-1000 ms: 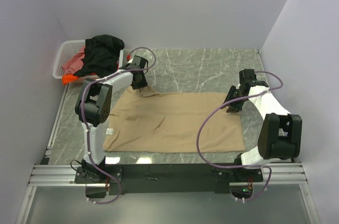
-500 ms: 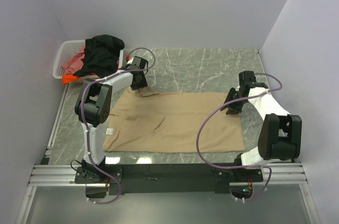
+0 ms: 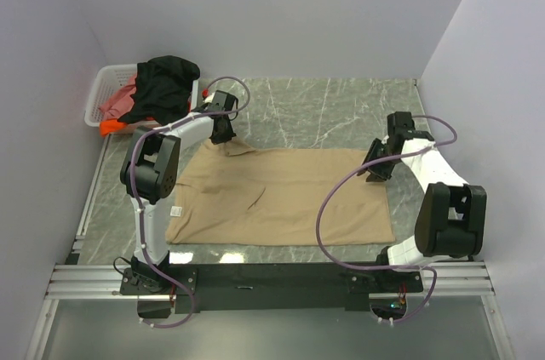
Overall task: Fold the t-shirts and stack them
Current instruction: Fold the tshirt
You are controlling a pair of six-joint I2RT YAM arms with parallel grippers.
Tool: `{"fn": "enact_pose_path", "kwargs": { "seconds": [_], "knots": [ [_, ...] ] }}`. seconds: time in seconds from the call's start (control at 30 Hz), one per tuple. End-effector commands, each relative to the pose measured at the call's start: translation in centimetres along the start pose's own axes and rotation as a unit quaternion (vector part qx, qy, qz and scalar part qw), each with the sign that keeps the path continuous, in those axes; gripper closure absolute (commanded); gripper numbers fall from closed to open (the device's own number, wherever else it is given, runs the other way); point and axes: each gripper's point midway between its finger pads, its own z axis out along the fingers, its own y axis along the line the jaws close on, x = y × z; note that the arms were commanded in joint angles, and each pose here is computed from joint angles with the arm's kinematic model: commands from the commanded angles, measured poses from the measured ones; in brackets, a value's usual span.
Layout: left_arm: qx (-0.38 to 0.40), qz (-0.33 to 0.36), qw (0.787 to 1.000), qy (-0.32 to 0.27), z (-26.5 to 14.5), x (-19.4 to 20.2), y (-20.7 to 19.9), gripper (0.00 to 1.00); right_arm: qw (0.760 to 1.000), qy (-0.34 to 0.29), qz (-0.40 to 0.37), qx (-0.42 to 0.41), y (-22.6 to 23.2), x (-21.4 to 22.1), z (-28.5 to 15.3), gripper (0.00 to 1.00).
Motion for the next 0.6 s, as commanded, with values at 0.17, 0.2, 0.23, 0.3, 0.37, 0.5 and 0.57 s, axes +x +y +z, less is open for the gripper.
{"fn": "enact_pose_path", "kwargs": {
  "seconds": [0.17,0.2,0.23,0.3,0.37,0.5,0.57],
  "knots": [
    [0.035,-0.014,0.998,-0.045,-4.1,-4.2,-2.0,0.99,0.997,-0.071,0.000,0.024,-0.6,-6.5,-2.1,0.58],
    [0.038,-0.017,0.998,-0.048,-4.5,-4.4,-2.0,1.00,0.996,-0.078,0.002,0.032,-0.9,-7.3,-2.1,0.58],
    [0.040,-0.017,0.998,-0.047,-4.6,-4.4,-2.1,0.99,0.996,-0.077,0.003,0.047,-1.4,-7.7,-1.5,0.58],
    [0.043,-0.017,0.998,-0.047,-4.9,-4.5,-2.2,0.99,0.995,-0.087,0.006,0.053,-1.5,-9.3,-1.4,0.58],
    [0.045,-0.018,0.998,-0.047,-5.3,-4.4,-2.3,0.99,0.994,-0.090,0.015,0.060,-1.6,-10.7,-0.5,0.57],
    [0.050,-0.019,0.998,-0.041,-5.5,-3.9,-2.4,0.99,0.991,-0.109,0.028,0.076,-1.7,-13.5,0.5,0.57],
    [0.053,-0.020,0.998,-0.038,-5.5,-3.6,-2.5,0.99,0.990,-0.111,0.036,0.082,-1.8,-14.8,1.2,0.57]
  ]
}}
